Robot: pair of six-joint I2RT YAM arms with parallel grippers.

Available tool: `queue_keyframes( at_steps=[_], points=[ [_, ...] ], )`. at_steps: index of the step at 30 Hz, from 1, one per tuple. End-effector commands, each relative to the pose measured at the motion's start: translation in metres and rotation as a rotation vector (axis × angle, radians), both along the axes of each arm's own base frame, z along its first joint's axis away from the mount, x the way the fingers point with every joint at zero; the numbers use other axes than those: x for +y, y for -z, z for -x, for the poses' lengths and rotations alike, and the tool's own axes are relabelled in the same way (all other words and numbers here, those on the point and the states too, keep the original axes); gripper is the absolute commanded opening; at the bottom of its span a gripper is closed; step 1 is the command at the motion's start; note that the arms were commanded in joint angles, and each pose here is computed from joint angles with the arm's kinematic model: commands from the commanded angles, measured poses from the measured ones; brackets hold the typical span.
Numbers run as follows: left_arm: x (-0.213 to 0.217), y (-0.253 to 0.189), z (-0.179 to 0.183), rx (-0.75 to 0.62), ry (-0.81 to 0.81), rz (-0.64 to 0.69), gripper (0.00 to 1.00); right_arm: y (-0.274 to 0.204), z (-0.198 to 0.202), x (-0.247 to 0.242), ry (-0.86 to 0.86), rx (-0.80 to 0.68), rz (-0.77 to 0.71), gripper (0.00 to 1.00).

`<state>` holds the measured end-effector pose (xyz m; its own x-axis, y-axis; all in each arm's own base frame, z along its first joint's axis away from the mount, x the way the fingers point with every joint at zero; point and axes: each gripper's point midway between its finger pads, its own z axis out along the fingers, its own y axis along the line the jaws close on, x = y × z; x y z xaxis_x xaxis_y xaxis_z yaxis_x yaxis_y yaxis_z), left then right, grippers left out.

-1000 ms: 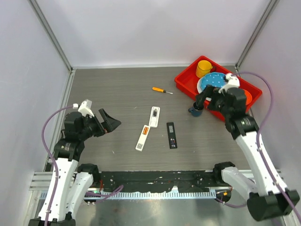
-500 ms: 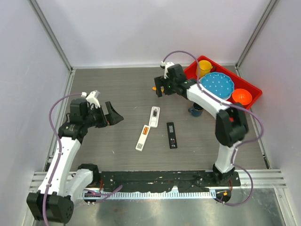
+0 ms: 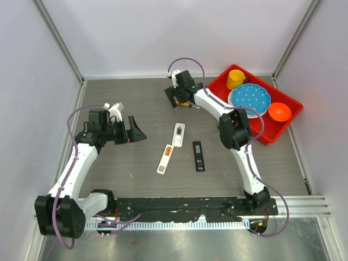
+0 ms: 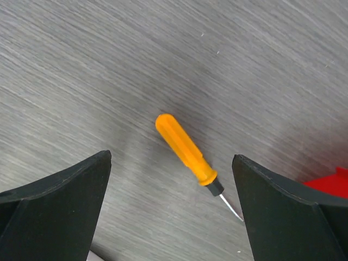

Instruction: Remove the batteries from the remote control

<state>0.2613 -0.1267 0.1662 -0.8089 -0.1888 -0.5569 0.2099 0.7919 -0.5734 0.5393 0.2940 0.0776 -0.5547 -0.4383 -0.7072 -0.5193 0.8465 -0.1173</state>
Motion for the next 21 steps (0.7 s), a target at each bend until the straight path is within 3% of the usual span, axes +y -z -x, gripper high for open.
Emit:
queue_keyframes(
  at_steps=[1,8,21],
  points=[
    [-0.011,-0.023,-0.009,-0.093,0.059,0.054,1.0,-0.015,-0.024,-0.003,-0.039,-0.059,0.019,0.99],
    [-0.012,-0.013,-0.01,-0.055,0.056,0.065,1.0,0.003,-0.02,-0.023,-0.121,0.128,-0.174,0.89],
    [-0.012,-0.01,-0.035,-0.028,0.041,0.05,1.0,0.049,0.005,-0.03,-0.184,0.215,-0.056,0.78]
  ],
)
